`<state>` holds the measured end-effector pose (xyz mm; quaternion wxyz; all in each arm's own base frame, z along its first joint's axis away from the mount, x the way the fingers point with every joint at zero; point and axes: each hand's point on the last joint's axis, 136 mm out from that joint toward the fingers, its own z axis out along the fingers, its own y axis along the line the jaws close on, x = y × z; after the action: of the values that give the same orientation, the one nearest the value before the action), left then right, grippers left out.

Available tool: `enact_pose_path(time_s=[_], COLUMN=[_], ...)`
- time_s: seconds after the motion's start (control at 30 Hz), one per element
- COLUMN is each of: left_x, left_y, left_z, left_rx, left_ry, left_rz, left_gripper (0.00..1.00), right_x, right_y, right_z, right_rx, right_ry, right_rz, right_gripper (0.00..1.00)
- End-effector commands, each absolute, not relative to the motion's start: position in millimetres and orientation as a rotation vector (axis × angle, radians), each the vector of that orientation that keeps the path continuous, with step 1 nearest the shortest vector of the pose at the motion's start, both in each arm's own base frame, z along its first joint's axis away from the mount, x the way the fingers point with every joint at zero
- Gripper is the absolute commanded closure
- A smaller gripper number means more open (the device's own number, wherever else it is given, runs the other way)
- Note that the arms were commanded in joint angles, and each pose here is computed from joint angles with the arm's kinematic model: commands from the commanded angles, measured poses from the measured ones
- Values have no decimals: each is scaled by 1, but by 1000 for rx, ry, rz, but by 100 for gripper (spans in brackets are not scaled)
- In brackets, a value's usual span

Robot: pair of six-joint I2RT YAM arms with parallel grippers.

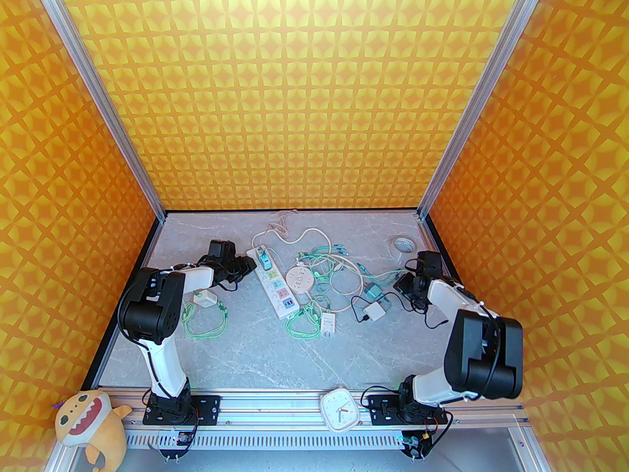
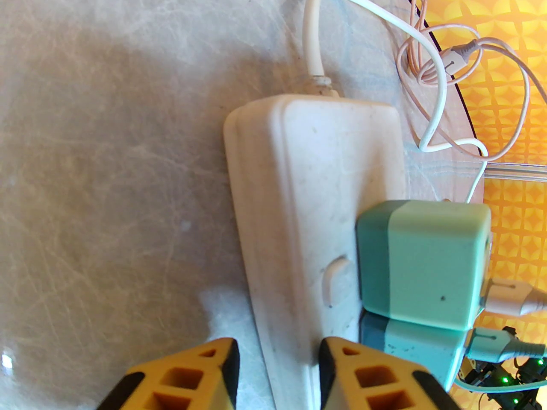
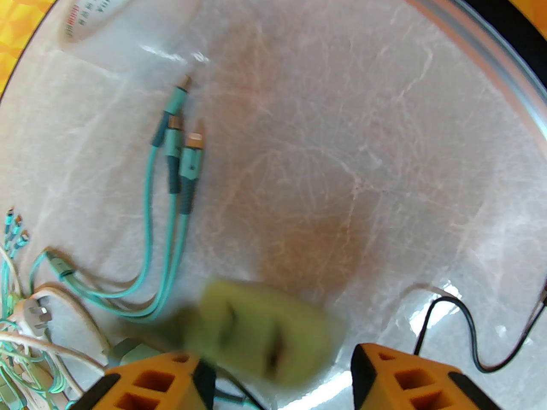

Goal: Pull the plug off the socket

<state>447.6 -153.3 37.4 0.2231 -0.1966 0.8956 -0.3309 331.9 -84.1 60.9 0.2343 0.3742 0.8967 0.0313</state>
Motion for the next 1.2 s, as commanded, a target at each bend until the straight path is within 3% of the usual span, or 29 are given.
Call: enact_pose_path(time_s=[0.0,0.5,0.87,1.17], left_x=[426,426,432,458], left_y=[-146,-147,-136,-126], left_z=[15,20,54,77], left_rx=[-576,-562,-489,-480], left_ry=[2575,2562,2471,2348], left_rz=[-826,-831,-754,-788], left_gripper=[63,62,58,58], right_x=[331,338,356,359], right_y=[-84,-49,106,228], right_z=[75,116,167,182], right_rx=[1008,792,134,-260], right_ry=[2457,2424,2359,2298], right_rz=[92,183,435,415], right_gripper=[41,35,33,36])
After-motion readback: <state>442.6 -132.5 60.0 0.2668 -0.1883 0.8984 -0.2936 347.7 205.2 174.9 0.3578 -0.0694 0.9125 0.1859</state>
